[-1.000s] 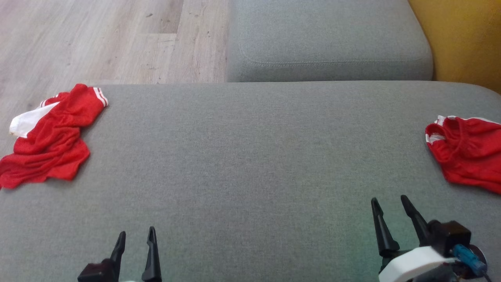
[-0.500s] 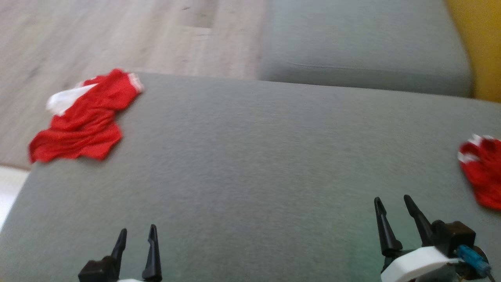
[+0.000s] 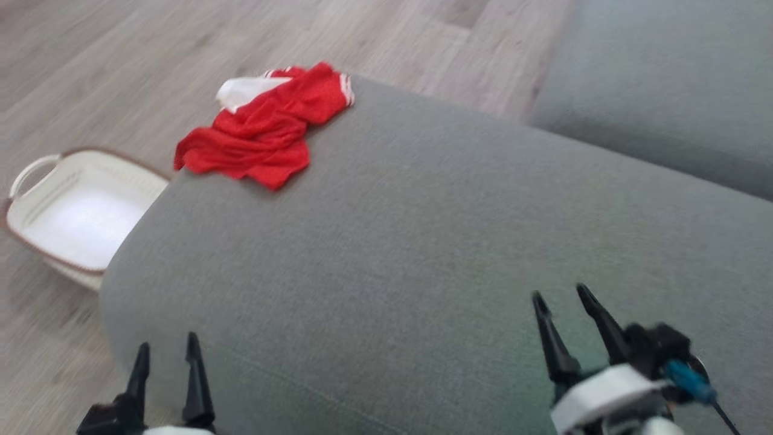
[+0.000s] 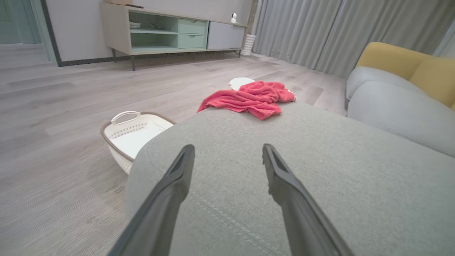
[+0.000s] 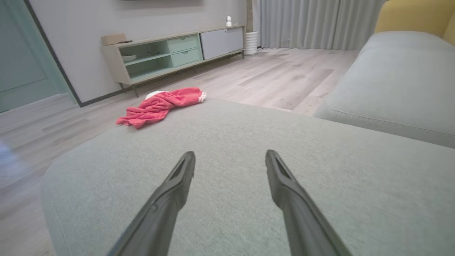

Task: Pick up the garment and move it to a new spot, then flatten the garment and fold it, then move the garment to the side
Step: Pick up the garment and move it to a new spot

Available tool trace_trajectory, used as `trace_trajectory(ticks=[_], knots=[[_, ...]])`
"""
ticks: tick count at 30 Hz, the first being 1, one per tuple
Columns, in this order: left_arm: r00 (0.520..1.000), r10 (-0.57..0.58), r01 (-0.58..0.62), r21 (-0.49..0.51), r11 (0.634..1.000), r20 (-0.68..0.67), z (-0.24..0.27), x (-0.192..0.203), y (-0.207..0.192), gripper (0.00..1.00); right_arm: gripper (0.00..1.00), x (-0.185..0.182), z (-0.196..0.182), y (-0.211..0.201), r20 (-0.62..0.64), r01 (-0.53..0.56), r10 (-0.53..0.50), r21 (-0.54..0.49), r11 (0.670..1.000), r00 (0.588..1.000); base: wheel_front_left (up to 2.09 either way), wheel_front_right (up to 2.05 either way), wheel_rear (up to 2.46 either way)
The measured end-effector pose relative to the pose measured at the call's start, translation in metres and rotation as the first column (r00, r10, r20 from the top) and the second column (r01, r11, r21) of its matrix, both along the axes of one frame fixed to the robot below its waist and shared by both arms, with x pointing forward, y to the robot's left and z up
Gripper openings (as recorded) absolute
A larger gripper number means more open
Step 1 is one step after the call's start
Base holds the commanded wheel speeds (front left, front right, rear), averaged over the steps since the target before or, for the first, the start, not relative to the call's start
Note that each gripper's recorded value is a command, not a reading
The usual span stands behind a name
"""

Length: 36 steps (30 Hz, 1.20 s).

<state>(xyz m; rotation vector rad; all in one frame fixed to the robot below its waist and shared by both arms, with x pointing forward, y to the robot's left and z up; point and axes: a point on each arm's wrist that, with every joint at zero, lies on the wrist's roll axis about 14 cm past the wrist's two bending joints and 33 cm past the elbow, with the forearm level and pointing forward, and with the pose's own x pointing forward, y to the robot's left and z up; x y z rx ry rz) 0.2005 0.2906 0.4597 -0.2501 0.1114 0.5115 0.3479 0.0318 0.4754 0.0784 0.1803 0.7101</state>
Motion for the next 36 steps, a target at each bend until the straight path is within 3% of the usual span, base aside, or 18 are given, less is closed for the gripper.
trace_trajectory(ticks=[10, 19, 24, 29, 32, 36], knots=[[0.990, 0.136, -0.136, 0.007, 0.991, -0.020, -0.001, -0.029, 0.020, 1.00, 1.00, -0.001, 0.000, 0.050, -0.002, -0.148, 0.148, 0.017, 0.989, 0.989, 0.00, 0.00, 0.00], [0.986, 0.167, -0.167, 0.018, 0.986, -0.015, 0.001, -0.037, 0.028, 1.00, 1.00, -0.001, -0.003, 0.051, -0.005, -0.154, 0.154, 0.000, 0.988, 0.988, 0.00, 0.00, 0.00], [0.985, 0.168, -0.161, 0.133, 0.978, -0.043, 0.024, -0.040, 0.063, 1.00, 1.00, 0.017, 0.004, 0.038, 0.018, -0.098, 0.098, -0.009, 0.995, 0.995, 0.00, 0.00, 0.00], [0.996, 0.068, -0.086, 0.333, 0.939, 0.065, 0.115, 0.020, 0.104, 1.00, 1.00, 0.046, 0.010, 0.019, 0.050, -0.023, 0.025, -0.034, 0.999, 0.998, 0.00, 0.00, 0.00], [0.991, -0.023, -0.045, 0.498, 0.866, 0.130, 0.183, 0.068, 0.119, 1.00, 1.00, 0.057, 0.008, 0.014, 0.048, -0.007, 0.010, -0.057, 0.998, 0.999, 0.00, 0.00, 0.00], [0.985, -0.086, -0.016, 0.566, 0.824, 0.153, 0.229, 0.128, 0.131, 1.00, 1.00, 0.072, 0.012, 0.006, 0.065, 0.024, -0.019, -0.086, 0.996, 0.998, 0.00, 0.00, 0.00]])
